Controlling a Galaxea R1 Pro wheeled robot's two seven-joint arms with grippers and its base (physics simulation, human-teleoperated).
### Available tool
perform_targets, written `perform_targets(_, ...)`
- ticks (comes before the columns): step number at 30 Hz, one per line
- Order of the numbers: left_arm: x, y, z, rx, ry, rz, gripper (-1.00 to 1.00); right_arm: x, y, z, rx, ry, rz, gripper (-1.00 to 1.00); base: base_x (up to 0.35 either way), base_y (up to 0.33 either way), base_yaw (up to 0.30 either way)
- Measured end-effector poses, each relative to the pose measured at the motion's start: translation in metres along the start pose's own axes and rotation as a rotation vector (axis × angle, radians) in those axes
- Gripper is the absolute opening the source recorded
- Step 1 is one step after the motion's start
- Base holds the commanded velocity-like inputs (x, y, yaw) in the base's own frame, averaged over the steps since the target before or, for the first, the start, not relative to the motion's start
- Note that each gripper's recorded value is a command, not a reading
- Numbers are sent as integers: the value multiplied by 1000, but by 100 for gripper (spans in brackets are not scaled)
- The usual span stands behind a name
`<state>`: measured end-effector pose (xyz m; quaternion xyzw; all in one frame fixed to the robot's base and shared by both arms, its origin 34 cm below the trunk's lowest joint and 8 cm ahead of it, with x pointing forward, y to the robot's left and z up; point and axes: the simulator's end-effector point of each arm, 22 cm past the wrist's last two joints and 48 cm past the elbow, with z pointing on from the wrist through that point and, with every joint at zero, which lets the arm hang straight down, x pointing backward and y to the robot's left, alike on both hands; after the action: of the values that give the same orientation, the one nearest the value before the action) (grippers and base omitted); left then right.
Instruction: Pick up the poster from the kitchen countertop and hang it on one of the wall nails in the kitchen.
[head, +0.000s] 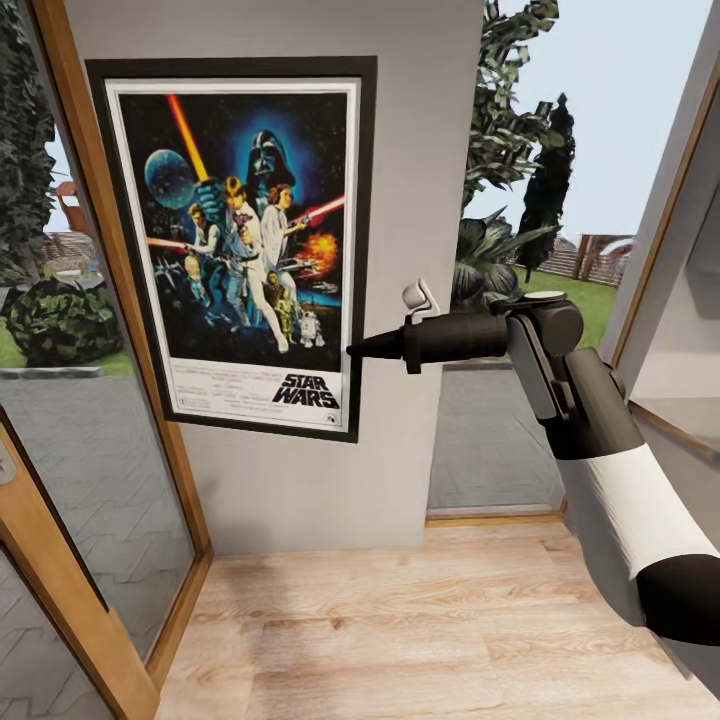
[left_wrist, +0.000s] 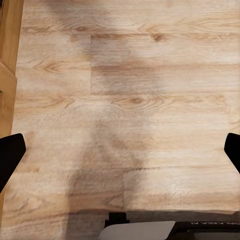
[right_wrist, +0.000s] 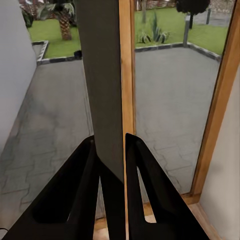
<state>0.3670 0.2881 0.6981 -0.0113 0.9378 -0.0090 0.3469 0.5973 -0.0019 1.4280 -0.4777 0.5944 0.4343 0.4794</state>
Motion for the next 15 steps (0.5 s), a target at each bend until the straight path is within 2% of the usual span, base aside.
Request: perform_targets(15, 0, 0, 0, 0, 0, 0, 100, -1, 1, 0, -2, -2, -1, -100, 0, 0, 0)
